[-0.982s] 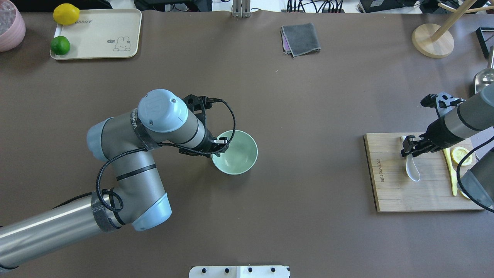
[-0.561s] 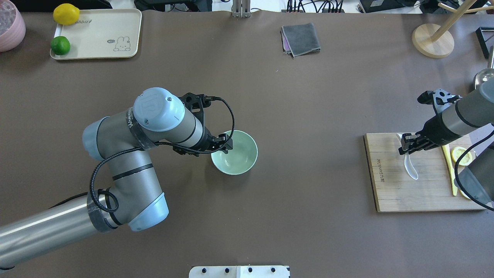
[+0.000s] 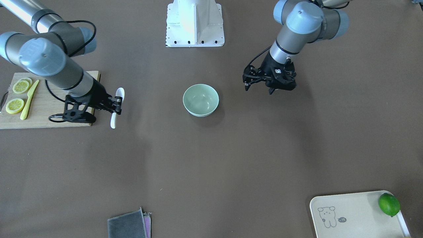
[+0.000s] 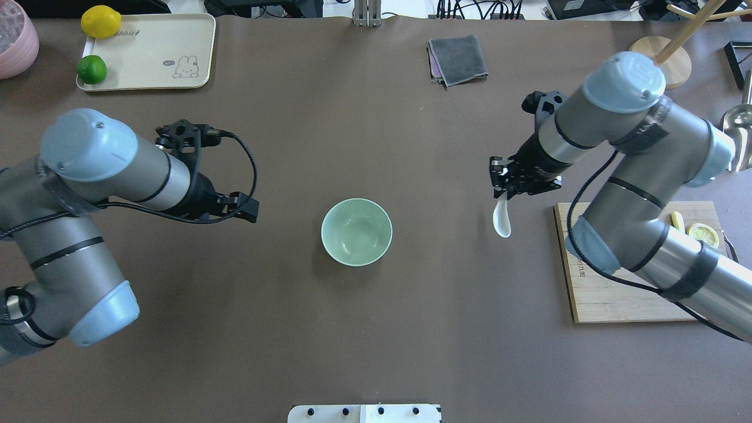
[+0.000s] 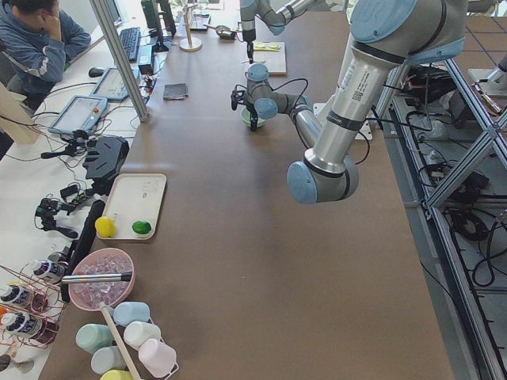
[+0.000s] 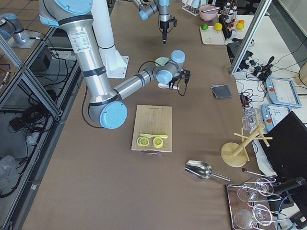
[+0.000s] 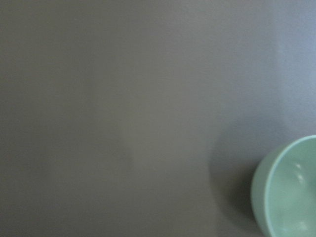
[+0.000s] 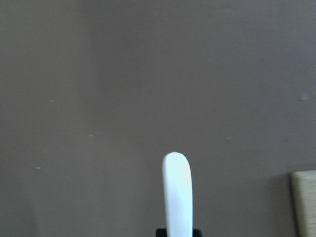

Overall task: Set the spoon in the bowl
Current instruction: 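Lift the spoon with the right gripper while the left gripper withdraws, then carry the spoon over the bowl and lower it in with the right gripper, then open the right gripper and withdraw it from the bowl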

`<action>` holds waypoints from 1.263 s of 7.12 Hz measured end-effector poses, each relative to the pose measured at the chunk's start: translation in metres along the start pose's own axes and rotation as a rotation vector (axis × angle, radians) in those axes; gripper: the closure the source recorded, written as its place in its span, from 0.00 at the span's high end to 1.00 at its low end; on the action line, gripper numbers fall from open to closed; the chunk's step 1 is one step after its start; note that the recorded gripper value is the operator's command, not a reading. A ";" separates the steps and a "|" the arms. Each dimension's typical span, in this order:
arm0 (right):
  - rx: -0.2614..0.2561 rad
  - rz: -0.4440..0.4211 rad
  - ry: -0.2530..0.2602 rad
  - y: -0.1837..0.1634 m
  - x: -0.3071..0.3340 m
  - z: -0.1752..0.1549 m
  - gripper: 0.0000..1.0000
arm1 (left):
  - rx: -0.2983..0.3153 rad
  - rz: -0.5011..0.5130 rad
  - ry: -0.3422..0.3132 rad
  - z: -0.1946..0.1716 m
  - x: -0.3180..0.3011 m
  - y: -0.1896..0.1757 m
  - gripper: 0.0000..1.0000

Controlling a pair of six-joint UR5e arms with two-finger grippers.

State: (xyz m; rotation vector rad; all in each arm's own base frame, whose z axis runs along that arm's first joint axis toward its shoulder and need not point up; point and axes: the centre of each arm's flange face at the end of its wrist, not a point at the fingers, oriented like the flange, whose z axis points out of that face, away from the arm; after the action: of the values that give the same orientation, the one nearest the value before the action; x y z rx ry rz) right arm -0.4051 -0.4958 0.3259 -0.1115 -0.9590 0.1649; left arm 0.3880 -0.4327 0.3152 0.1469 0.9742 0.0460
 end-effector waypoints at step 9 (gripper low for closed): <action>0.093 0.138 -0.048 0.078 -0.184 0.035 1.00 | -0.013 0.145 -0.055 -0.064 -0.170 -0.043 0.97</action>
State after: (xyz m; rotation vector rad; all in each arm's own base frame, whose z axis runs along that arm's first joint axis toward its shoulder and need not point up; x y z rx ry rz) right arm -0.5448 -0.4534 0.1851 -0.0890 -0.9904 0.3405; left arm 0.2382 -0.4865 0.4132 0.2059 0.9072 0.1800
